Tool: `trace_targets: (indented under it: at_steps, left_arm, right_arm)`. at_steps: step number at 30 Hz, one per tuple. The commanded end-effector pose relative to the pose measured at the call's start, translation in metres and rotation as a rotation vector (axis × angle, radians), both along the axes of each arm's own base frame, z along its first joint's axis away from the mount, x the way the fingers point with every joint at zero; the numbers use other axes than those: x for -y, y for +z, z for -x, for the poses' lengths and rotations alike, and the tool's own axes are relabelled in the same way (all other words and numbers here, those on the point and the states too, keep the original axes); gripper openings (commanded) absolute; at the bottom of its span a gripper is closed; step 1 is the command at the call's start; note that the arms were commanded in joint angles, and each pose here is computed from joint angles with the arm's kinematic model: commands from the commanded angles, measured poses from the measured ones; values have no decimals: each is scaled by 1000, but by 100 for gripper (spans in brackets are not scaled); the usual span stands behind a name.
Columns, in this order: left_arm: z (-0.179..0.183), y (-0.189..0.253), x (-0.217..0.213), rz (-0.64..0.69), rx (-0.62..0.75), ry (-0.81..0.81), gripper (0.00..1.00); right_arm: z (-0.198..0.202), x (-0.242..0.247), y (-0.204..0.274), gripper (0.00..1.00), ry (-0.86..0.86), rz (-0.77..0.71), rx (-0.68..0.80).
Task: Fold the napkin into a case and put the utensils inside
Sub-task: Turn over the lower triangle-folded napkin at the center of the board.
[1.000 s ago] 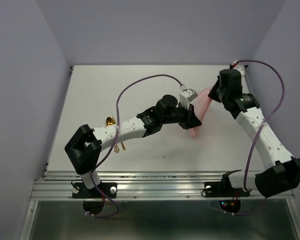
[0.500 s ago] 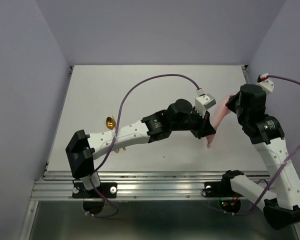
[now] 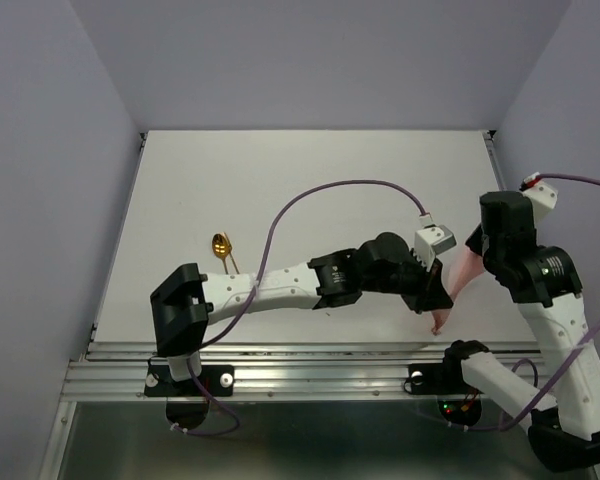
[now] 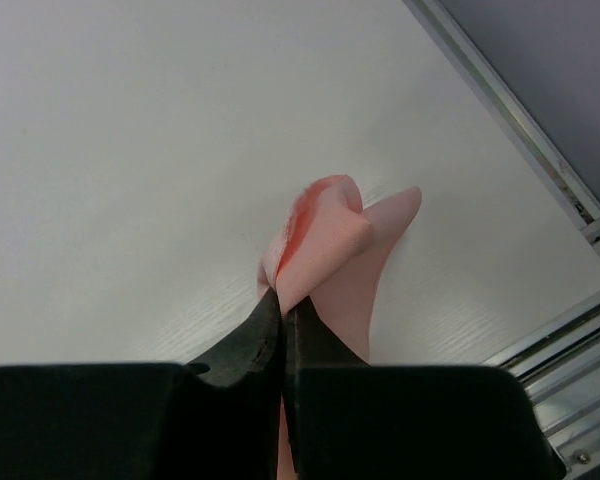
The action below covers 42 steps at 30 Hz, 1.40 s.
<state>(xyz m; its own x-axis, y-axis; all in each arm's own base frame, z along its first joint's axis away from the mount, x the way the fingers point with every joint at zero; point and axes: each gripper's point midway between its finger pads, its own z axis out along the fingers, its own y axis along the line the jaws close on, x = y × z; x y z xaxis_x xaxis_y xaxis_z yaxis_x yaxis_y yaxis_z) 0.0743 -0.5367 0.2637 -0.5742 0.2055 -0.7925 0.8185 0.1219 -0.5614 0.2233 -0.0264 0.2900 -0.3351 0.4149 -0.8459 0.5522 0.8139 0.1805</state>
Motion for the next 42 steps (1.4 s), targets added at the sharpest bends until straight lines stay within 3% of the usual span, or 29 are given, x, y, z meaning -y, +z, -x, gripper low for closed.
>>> trace_targets:
  at_steps: [1, 6, 11, 17, 23, 36, 39, 40, 42]
  left_arm:
    - [40, 8, -15, 59, -90, -181, 0]
    - [3, -6, -36, 122, -151, -125, 0]
    - [-50, -54, -72, 127, -218, -18, 0]
    - [-86, -85, -101, 99, -227, 79, 0]
    - [-93, -110, -107, 72, -270, 96, 0]
    - [-99, -158, -122, 3, -328, 170, 1]
    - [-99, -163, -128, -7, -325, 196, 31]
    - [-98, -165, -131, -13, -325, 204, 49]
    - [-99, -169, -134, -22, -325, 220, 61]
  right_arm:
    - [-44, -5, 14, 1, 0, 31, 56]
    - [-107, -33, -15, 1, 98, 43, -53]
    - [-184, -74, -66, 1, 226, 1, -143]
    - [-235, -108, -105, 1, 311, -29, -176]
    - [-261, -135, -133, 1, 368, -24, -228]
    - [-274, -175, -179, 1, 481, -46, -284]
    - [-276, -186, -187, 1, 508, -51, -296]
    - [-275, -193, -189, 1, 526, -49, -301]
    - [-276, -207, -190, 5, 554, -45, -300]
